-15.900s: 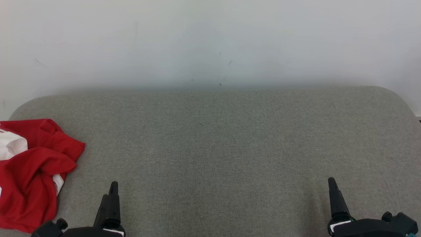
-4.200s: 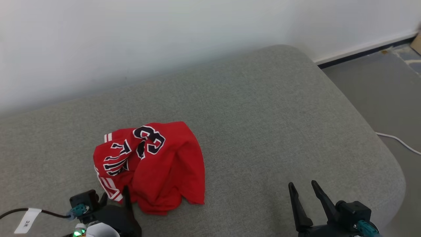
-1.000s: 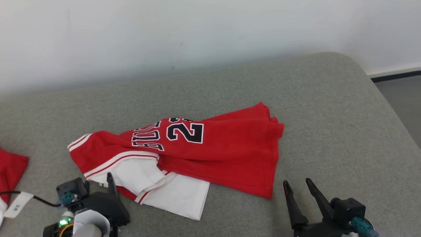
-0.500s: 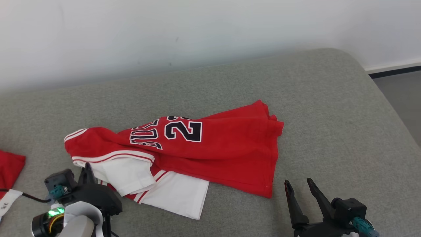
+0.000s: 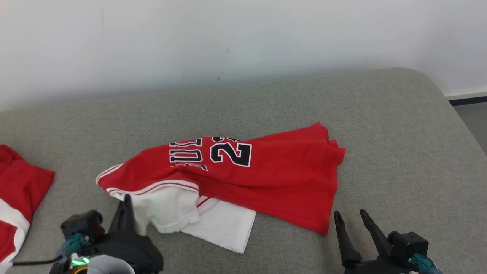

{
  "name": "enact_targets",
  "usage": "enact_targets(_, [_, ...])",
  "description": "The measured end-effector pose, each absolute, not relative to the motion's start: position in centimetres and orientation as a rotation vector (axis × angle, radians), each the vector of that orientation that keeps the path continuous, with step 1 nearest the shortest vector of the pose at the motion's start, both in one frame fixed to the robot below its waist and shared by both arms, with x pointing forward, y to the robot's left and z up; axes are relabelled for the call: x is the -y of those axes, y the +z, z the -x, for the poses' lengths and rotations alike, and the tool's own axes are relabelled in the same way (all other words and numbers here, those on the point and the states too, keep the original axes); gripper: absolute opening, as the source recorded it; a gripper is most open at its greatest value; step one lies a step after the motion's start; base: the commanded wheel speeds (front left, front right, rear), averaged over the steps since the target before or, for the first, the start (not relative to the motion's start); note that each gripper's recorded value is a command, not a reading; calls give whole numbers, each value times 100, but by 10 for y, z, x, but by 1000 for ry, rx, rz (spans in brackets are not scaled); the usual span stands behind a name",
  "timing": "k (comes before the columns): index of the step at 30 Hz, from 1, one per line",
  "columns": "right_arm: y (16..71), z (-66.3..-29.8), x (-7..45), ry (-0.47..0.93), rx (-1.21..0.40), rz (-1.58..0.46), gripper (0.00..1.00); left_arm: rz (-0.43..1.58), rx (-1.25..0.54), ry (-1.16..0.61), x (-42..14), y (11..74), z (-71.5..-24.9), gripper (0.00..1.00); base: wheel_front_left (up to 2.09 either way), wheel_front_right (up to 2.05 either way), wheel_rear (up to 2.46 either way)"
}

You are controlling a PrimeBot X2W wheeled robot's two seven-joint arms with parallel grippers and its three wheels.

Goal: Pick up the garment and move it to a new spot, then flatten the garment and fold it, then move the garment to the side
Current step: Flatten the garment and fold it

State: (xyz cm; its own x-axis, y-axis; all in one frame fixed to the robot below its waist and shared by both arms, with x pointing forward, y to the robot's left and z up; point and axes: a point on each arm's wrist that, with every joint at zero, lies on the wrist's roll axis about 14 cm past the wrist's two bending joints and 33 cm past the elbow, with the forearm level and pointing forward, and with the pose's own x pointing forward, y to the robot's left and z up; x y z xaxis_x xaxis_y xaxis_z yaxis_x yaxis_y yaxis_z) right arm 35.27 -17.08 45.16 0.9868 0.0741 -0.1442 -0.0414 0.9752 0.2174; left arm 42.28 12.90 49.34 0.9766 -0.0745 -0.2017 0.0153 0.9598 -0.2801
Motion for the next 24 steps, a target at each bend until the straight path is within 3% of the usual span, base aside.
enact_targets(7, [451,-355,168,67,-154,-215,100,259,-209,-84,-122,528,-399,0,0,0,0])
enact_targets(15, [454,-360,164,83,-147,-210,100,148,-361,22,-162,470,-408,0,0,0,0])
enact_targets(16, [454,-360,164,84,-149,-209,100,133,-365,41,-170,464,-412,58,0,0,0])
enact_targets(17, [454,-359,164,84,-152,-207,100,121,-354,50,-174,461,-416,100,0,0,0])
enact_targets(24, [454,-353,179,38,-163,-205,100,76,-328,112,-195,442,-422,100,0,0,0])
